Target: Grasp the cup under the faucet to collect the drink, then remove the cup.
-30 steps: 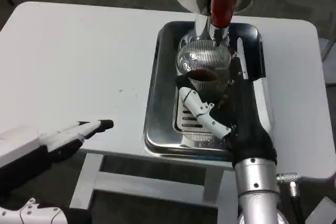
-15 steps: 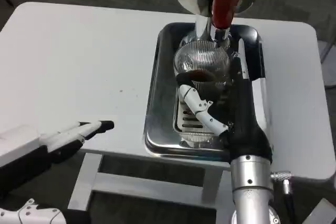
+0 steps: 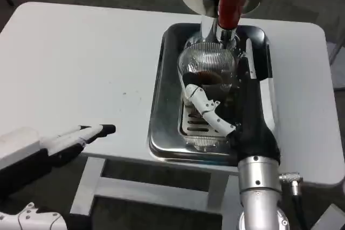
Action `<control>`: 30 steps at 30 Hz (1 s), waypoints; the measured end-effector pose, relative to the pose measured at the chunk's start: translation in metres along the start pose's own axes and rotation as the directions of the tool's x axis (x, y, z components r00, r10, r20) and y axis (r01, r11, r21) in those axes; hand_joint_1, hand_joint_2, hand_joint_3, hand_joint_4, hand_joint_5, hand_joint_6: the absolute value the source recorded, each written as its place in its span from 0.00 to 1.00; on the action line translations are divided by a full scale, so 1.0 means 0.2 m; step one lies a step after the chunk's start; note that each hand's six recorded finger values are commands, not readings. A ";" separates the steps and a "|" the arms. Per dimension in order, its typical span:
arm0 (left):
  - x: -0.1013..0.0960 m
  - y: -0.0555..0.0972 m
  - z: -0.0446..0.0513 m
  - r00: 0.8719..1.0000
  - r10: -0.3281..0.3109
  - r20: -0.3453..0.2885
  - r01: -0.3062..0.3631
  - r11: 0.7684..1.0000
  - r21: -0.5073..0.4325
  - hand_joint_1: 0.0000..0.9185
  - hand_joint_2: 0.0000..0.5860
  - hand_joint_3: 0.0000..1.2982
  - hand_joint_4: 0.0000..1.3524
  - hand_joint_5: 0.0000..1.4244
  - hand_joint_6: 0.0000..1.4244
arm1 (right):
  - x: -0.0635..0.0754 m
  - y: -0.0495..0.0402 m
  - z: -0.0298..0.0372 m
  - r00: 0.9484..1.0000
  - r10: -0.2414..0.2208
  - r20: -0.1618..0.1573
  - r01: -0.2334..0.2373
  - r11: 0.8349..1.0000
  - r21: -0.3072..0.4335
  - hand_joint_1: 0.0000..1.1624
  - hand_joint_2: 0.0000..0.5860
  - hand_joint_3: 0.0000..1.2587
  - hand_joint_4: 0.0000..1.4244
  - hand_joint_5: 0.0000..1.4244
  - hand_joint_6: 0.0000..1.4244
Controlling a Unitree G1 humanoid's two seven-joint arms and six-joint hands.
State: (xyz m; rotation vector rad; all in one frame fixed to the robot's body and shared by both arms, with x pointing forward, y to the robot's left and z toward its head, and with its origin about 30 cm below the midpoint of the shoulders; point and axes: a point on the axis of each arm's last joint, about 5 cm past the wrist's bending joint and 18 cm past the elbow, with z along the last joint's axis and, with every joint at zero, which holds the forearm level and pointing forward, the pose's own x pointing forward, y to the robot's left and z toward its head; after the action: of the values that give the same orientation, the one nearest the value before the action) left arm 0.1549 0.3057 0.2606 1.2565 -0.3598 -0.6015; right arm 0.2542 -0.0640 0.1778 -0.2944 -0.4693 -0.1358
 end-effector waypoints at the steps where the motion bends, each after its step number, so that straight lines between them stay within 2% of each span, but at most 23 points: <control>1: 0.00 0.00 0.000 1.000 -0.001 0.000 0.001 1.000 0.000 0.00 0.11 0.00 0.00 0.00 0.11 | 0.00 0.000 0.001 1.000 0.004 0.001 -0.004 1.000 0.000 0.51 0.42 0.00 0.00 0.00 0.00; 11: 0.00 0.00 0.000 1.000 -0.018 -0.006 0.018 1.000 0.002 0.00 0.12 0.00 0.00 0.00 0.12 | 0.01 0.010 -0.009 0.999 0.034 -0.009 -0.034 0.999 0.017 0.40 0.45 0.00 0.00 0.00 0.00; 15: 0.00 0.00 -0.002 1.000 -0.026 -0.010 0.026 1.000 -0.003 0.00 0.12 0.00 0.00 0.00 0.12 | 0.00 0.014 -0.029 0.999 0.035 -0.020 -0.033 0.998 0.057 0.39 0.43 0.00 0.00 0.00 0.00; 24: 0.00 0.00 -0.002 0.999 -0.031 -0.016 0.031 0.999 -0.008 0.00 0.12 0.00 0.00 0.00 0.12 | 0.00 0.007 -0.039 0.999 0.043 -0.010 -0.042 0.996 0.078 0.39 0.41 0.00 0.00 0.00 0.00; 30: 0.00 0.00 -0.002 0.999 -0.041 -0.019 0.041 0.999 -0.010 0.00 0.12 0.00 0.00 0.00 0.12 | 0.00 -0.013 -0.052 0.998 0.062 0.004 -0.063 0.996 0.057 0.49 0.40 0.00 0.00 0.00 0.00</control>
State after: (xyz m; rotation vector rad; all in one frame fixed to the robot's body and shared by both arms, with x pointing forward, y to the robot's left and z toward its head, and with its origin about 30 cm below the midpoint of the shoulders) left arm 0.1552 0.3062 0.2610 1.2623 -0.3153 -0.6249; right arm 0.2587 -0.0697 0.1700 -0.2532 -0.4646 -0.0611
